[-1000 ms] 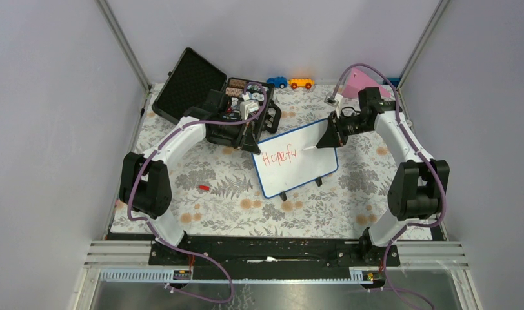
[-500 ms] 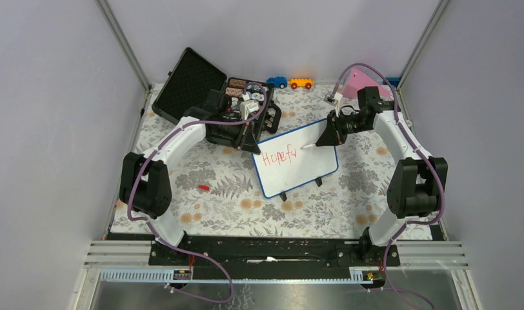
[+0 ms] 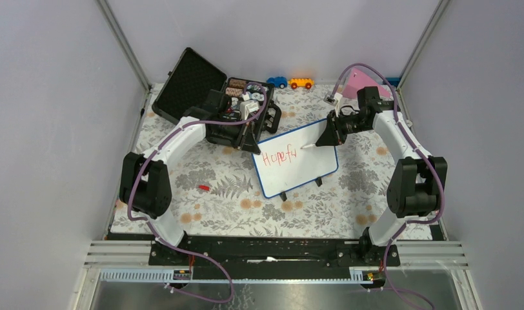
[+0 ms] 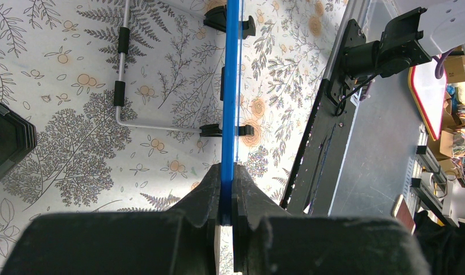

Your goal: Write a sentence on the whiteboard

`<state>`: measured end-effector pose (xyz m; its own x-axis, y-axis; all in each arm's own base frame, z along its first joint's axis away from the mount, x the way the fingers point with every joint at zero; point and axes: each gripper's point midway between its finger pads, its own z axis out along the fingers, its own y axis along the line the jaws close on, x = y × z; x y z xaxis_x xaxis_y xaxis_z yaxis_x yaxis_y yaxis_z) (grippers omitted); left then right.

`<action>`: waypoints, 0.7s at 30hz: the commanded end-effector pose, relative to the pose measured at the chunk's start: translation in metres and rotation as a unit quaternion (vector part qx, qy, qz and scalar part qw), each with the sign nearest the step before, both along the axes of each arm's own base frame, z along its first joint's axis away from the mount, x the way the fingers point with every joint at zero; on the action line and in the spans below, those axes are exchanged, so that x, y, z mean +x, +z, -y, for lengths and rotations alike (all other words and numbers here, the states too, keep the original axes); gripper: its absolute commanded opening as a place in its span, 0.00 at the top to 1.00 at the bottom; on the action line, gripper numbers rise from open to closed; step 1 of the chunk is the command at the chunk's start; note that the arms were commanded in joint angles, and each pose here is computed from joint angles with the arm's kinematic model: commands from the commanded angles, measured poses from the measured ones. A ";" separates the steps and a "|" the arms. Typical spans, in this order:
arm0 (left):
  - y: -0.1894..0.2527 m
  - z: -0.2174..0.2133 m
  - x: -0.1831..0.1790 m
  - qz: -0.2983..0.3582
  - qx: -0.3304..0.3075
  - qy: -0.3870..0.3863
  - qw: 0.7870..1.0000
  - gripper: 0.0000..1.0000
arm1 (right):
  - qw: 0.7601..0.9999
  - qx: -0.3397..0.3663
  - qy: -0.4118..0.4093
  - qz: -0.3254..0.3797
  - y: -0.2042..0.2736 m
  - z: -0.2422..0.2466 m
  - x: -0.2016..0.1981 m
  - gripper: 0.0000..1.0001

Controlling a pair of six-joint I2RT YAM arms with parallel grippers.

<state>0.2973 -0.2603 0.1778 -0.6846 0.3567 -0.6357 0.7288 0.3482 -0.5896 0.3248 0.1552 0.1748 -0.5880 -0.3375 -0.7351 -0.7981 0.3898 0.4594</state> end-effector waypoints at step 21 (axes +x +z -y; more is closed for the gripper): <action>0.000 0.003 0.003 0.020 0.004 -0.009 1.000 1.00 | 1.000 -0.006 0.026 0.007 -0.002 -0.016 -0.003 1.00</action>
